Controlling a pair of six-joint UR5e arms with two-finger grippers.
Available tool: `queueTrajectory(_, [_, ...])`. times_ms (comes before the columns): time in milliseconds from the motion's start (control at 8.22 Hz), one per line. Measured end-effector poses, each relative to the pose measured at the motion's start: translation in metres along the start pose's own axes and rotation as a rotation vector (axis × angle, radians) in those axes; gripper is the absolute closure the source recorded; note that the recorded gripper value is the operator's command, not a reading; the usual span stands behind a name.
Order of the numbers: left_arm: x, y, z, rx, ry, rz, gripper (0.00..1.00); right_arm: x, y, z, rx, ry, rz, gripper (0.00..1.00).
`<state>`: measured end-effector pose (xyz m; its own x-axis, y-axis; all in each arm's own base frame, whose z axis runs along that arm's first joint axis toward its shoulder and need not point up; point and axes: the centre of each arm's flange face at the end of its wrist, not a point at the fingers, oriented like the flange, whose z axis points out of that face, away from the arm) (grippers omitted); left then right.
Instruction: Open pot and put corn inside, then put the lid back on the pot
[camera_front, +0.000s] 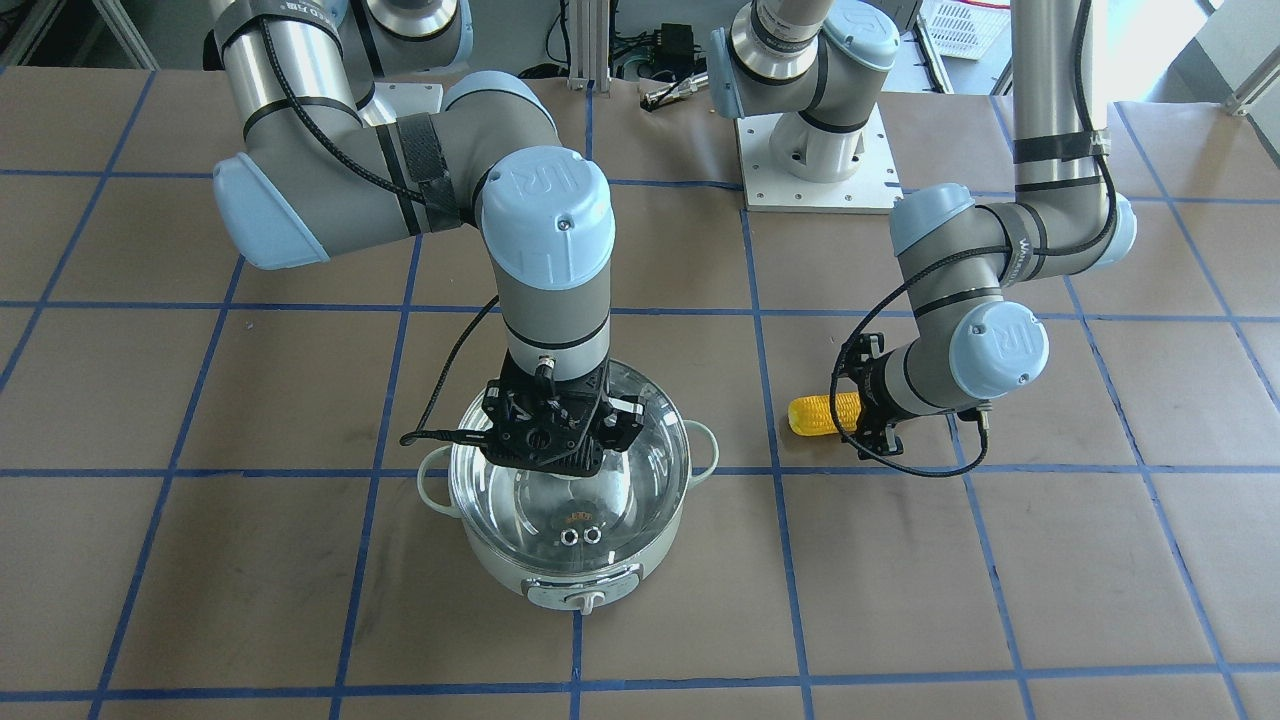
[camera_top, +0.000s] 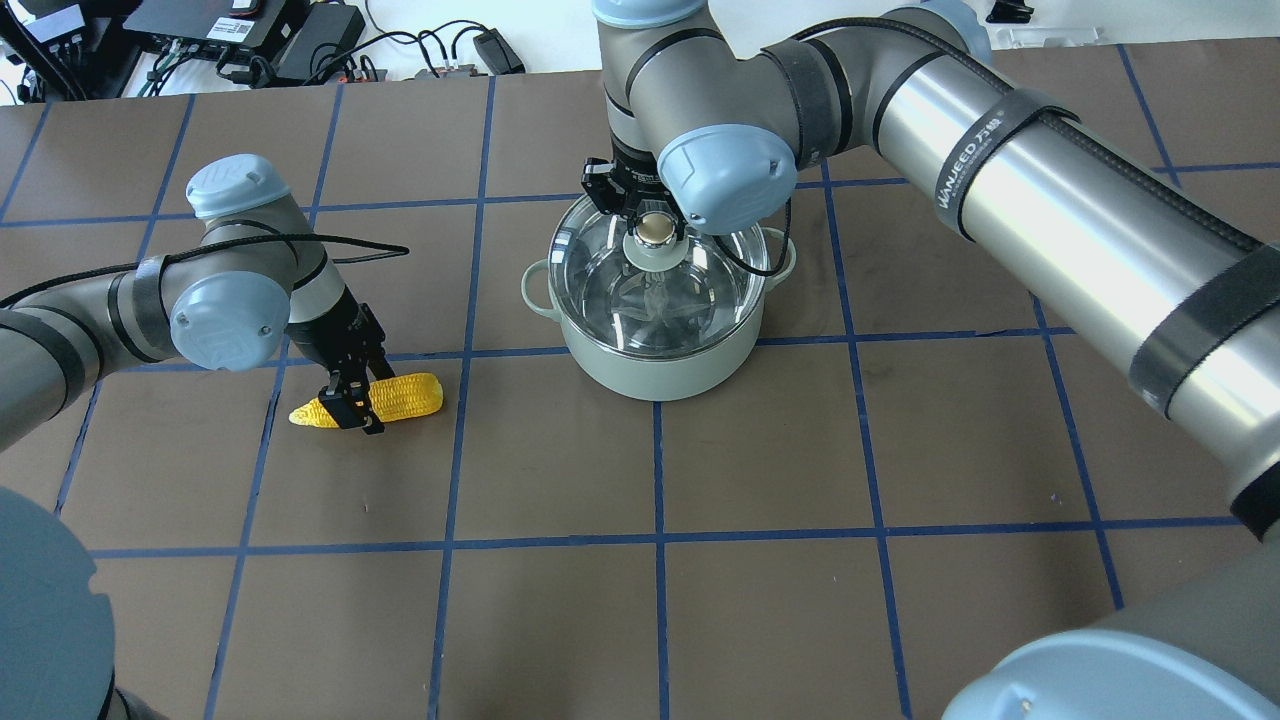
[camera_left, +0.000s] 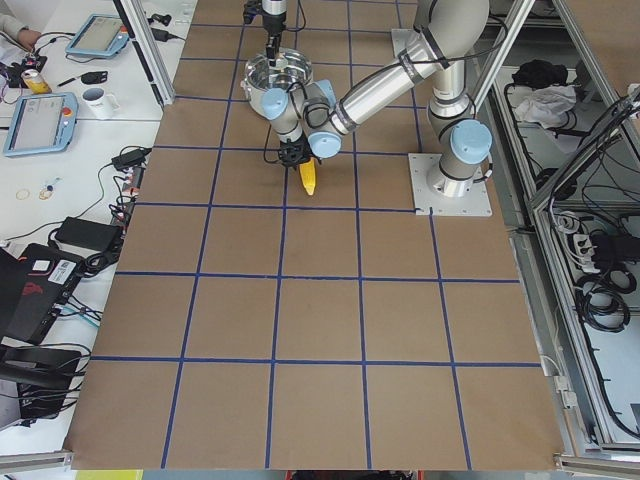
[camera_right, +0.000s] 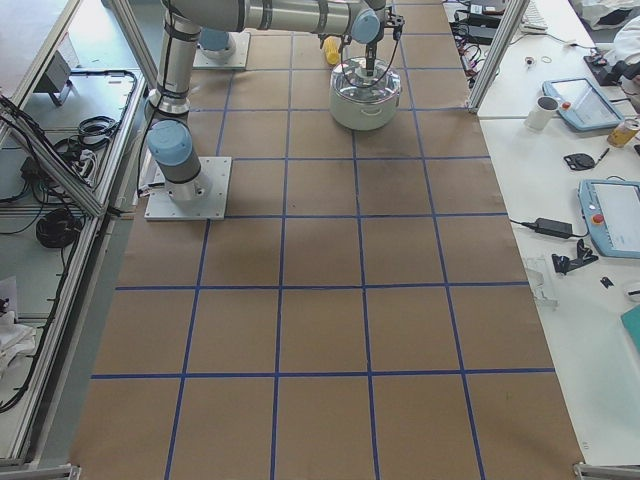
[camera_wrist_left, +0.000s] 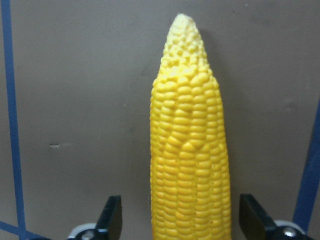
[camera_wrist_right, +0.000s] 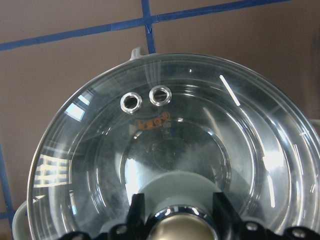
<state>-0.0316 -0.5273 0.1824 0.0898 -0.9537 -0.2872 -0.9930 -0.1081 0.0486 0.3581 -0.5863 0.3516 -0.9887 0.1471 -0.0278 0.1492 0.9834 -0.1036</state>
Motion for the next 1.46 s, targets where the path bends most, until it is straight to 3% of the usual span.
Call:
queueTrajectory(122, [0.000,0.000,0.000,0.000,0.000,-0.002,0.63,0.001,0.001,-0.006,0.007,-0.004,-0.001,1.00])
queueTrajectory(243, [0.000,0.000,0.000,-0.001,-0.001,-0.003,1.00,0.003,0.001,-0.016,0.017,-0.009,-0.003,1.00])
queueTrajectory(487, [-0.001,0.000,-0.003,0.000,-0.002,0.001,1.00,0.019,0.010,-0.055,0.020,-0.006,-0.036,1.00])
queueTrajectory(730, [-0.010,0.001,-0.014,0.007,-0.029,0.010,1.00,0.074,0.016,-0.107,-0.034,0.017,-0.052,1.00])
queueTrajectory(852, [-0.014,0.001,-0.031,0.014,-0.019,0.008,1.00,0.107,0.017,-0.130,-0.056,-0.003,-0.075,1.00])
queueTrajectory(1217, [-0.020,0.005,-0.113,0.055,0.016,0.005,1.00,0.186,0.018,-0.174,-0.074,-0.024,-0.199,1.00])
queueTrajectory(1460, [-0.020,0.028,-0.190,0.069,0.065,-0.001,1.00,0.211,0.033,-0.181,-0.110,-0.021,-0.218,1.00])
